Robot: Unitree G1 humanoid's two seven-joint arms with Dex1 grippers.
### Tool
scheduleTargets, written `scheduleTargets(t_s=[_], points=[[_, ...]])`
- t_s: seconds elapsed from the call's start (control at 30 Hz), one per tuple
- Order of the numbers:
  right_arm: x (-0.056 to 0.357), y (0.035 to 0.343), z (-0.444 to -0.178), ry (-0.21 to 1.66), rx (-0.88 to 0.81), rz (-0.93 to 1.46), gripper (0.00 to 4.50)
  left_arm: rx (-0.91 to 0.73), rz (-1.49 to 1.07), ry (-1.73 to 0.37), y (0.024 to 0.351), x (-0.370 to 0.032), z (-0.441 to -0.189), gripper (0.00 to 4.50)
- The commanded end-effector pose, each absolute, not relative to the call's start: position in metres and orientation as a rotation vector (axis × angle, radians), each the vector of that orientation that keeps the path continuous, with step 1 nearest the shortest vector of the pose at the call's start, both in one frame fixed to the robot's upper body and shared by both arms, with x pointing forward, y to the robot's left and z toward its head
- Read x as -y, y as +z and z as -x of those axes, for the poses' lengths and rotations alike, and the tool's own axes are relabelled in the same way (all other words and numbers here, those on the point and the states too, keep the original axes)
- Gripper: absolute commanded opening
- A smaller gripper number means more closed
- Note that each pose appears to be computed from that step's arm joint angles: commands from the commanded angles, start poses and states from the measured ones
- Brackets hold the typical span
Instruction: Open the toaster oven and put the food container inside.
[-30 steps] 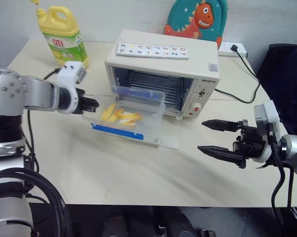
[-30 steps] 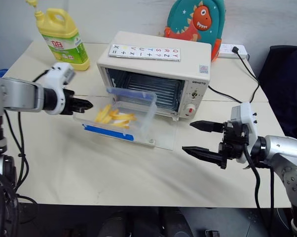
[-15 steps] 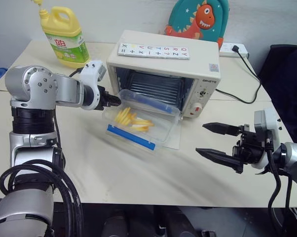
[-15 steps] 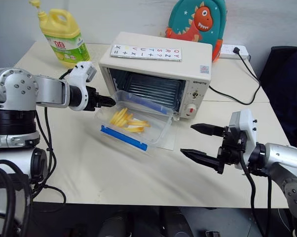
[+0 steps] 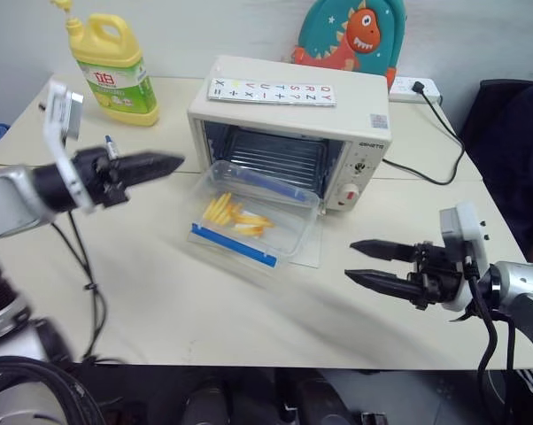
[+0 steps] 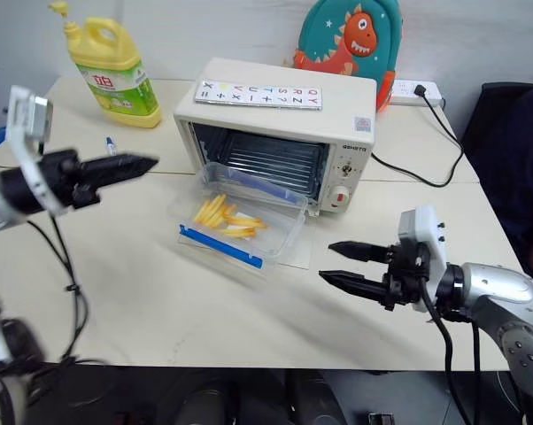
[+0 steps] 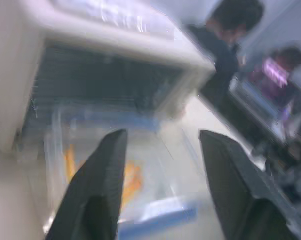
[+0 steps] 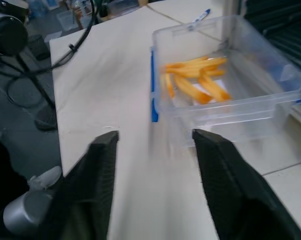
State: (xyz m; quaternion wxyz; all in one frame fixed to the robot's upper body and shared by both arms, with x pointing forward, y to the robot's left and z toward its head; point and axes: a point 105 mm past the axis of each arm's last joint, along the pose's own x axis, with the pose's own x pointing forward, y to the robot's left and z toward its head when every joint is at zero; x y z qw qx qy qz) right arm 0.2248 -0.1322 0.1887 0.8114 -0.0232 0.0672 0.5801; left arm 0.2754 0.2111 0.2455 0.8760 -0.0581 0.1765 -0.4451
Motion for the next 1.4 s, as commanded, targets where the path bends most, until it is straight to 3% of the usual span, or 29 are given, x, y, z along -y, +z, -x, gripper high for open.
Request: scheduleTargets(t_s=[0.03,0.13,0.17,0.3,0.5,0.57,0.9,1.07,1.2,1.4], points=[[0.112,0.18,-0.224,1.305,-0.145,0.045,1.13,-0.445,-0.147,-1.073,0.22,-0.209,-0.263,1.02],[0.104,0.17,-0.224,1.357,-0.162,0.048,0.08,-0.488,-0.262,-1.12,0.206,-0.211,-0.262,0.02],[0.099,0.162,-0.226,1.367,-0.168,0.04,0.04,-0.492,-0.321,-1.126,0.199,-0.211,-0.265,0.01],[0.082,0.145,-0.247,1.344,-0.154,0.03,0.04,-0.453,-0.389,-1.142,0.192,-0.2,-0.283,0.01],[0.056,0.153,-0.281,1.244,-0.081,0.048,0.04,-0.4,-0.394,-1.166,0.193,-0.184,-0.304,0.01],[0.058,0.153,-0.302,1.124,-0.064,0.071,0.04,-0.366,-0.393,-1.149,0.191,-0.178,-0.316,0.01],[0.071,0.17,-0.343,0.909,0.029,0.097,0.04,-0.127,-0.273,-0.884,0.204,-0.147,-0.386,0.01],[0.071,0.174,-0.36,0.843,0.062,0.102,0.04,-0.069,-0.213,-0.859,0.21,-0.13,-0.397,0.01],[0.082,0.185,-0.394,0.682,0.117,0.128,0.04,-0.043,-0.196,-0.863,0.208,-0.11,-0.402,0.01],[0.082,0.199,-0.408,0.626,0.17,0.105,0.04,-0.024,-0.19,-0.832,0.209,-0.113,-0.408,0.01]])
